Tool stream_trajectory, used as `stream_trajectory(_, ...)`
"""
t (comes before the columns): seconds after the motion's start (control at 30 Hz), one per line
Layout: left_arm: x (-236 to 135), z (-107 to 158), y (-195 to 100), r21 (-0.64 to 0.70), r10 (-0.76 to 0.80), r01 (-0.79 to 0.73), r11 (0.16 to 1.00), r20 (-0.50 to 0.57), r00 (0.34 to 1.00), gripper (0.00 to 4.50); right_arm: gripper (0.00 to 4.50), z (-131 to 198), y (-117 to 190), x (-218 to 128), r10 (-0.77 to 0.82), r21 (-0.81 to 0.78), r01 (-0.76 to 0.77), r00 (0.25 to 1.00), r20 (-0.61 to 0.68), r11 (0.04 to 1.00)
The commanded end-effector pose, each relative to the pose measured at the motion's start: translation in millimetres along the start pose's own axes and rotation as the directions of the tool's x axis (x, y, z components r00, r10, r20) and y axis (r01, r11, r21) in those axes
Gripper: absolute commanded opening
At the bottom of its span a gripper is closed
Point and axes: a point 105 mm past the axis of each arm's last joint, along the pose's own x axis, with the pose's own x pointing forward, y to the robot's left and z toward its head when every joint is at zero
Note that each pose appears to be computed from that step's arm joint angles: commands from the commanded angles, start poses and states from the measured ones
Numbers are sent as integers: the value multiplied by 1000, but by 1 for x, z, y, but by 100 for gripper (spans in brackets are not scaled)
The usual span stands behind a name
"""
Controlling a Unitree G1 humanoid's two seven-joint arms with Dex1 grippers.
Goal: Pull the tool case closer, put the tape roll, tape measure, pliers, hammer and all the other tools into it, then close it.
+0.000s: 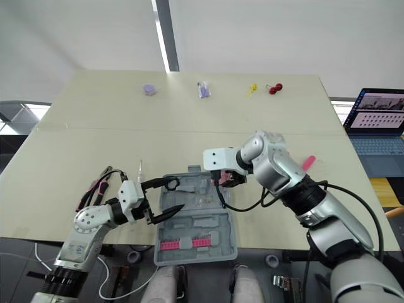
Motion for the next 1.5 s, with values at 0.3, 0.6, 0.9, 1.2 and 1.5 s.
stream_trajectory(0.3,-3,8,7,23,39,-40,999,27,999,450,297,10,-6,8,-31,-94,27,999,-41,995)
stream_trajectory(0.6,-3,8,7,23,47,-47,999,28,999,450,297,11,-8,17,-40,-133,31,997,-60,991)
stream_trajectory(0.9,-1,7,6,23,47,-48,999,28,999,450,297,11,-8,24,-47,-157,35,996,-72,987)
stream_trajectory(1.2,-2,6,6,29,48,-48,998,21,999,450,297,8,-8,31,-50,-175,34,995,-89,984)
stream_trajectory(1.5,-2,4,6,37,55,-55,998,11,998,450,297,8,-9,34,-58,-194,39,994,-95,980)
